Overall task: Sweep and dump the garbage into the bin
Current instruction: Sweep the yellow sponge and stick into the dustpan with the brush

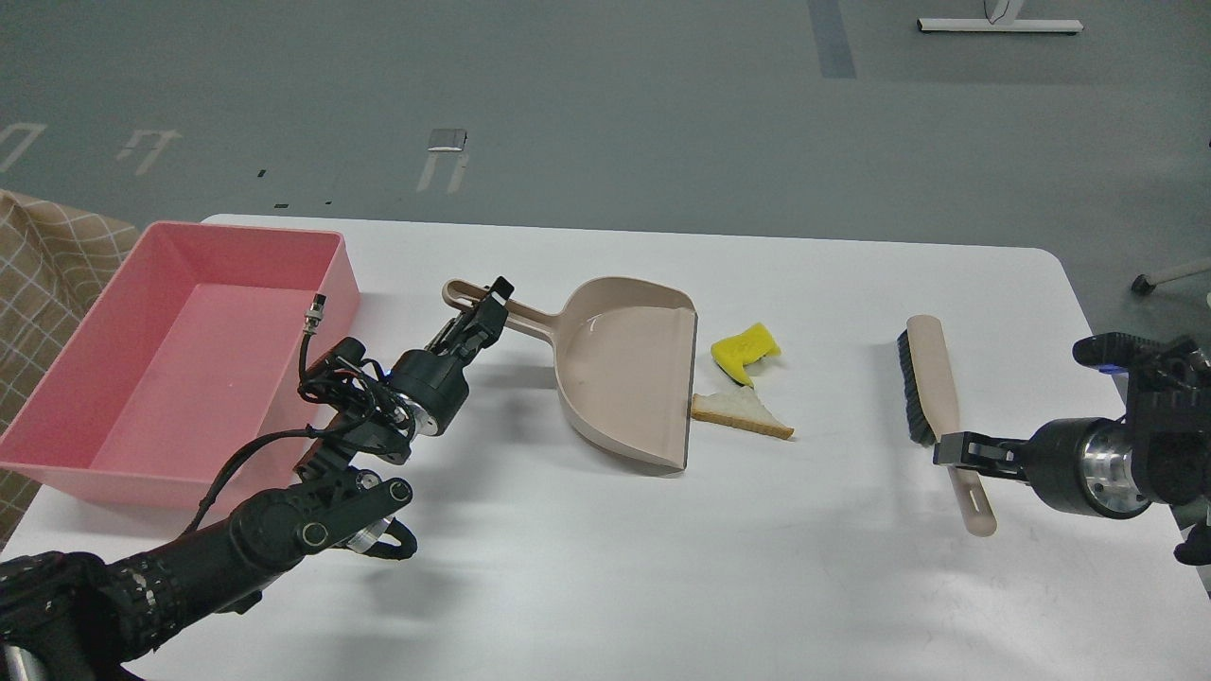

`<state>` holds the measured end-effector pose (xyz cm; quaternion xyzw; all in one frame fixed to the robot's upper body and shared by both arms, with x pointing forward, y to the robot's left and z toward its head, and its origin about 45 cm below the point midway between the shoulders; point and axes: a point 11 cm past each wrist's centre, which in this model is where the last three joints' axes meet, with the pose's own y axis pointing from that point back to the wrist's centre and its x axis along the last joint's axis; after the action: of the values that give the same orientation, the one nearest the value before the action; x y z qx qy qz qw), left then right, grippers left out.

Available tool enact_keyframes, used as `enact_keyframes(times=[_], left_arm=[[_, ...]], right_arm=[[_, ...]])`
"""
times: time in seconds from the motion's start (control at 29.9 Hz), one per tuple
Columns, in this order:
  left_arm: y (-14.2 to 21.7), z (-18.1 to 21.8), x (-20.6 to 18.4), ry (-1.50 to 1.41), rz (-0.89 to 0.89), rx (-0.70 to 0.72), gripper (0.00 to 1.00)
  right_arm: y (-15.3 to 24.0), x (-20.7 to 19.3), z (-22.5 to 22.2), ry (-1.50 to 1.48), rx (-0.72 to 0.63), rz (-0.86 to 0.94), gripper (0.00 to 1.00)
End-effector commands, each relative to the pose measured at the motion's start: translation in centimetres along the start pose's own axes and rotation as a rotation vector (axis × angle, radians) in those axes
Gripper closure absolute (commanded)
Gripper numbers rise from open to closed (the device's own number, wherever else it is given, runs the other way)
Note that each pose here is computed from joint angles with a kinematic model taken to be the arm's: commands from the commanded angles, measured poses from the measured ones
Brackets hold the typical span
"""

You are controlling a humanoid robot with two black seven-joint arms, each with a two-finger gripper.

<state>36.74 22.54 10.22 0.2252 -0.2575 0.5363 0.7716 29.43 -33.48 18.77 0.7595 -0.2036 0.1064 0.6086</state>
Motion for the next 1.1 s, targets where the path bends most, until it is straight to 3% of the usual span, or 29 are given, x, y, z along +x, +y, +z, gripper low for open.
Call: enact_keyframes(times=[0.0,0.17,0.33,0.43,1.07], left_arm=[[0.0,0.0,0.0,0.0,0.0,0.0,1.0],[0.0,0.0,0.0,-0.001,0.0,0.001,1.0],[0.0,0.0,0.0,0.0,0.0,-0.001,1.0],[0.0,0.0,0.0,0.0,0.0,-0.001,1.0],[0.0,0.0,0.2,-0.003,0.001,0.001,1.0]], right_arm=[[-0.1,-0.2,0.0,0.001,-0.001,-0.005,0.61],[-0.1,-0.2,0.0,-0.001,0.0,-0.006,0.63],[-0.1,-0.1,0.0,0.0,0.0,-0.005,0.92],[-0.1,0.0,0.0,-0.002,0.0,-0.002,1.0],[-0.3,-0.1,-4.6,0.028,0.126,-0.001,1.0]])
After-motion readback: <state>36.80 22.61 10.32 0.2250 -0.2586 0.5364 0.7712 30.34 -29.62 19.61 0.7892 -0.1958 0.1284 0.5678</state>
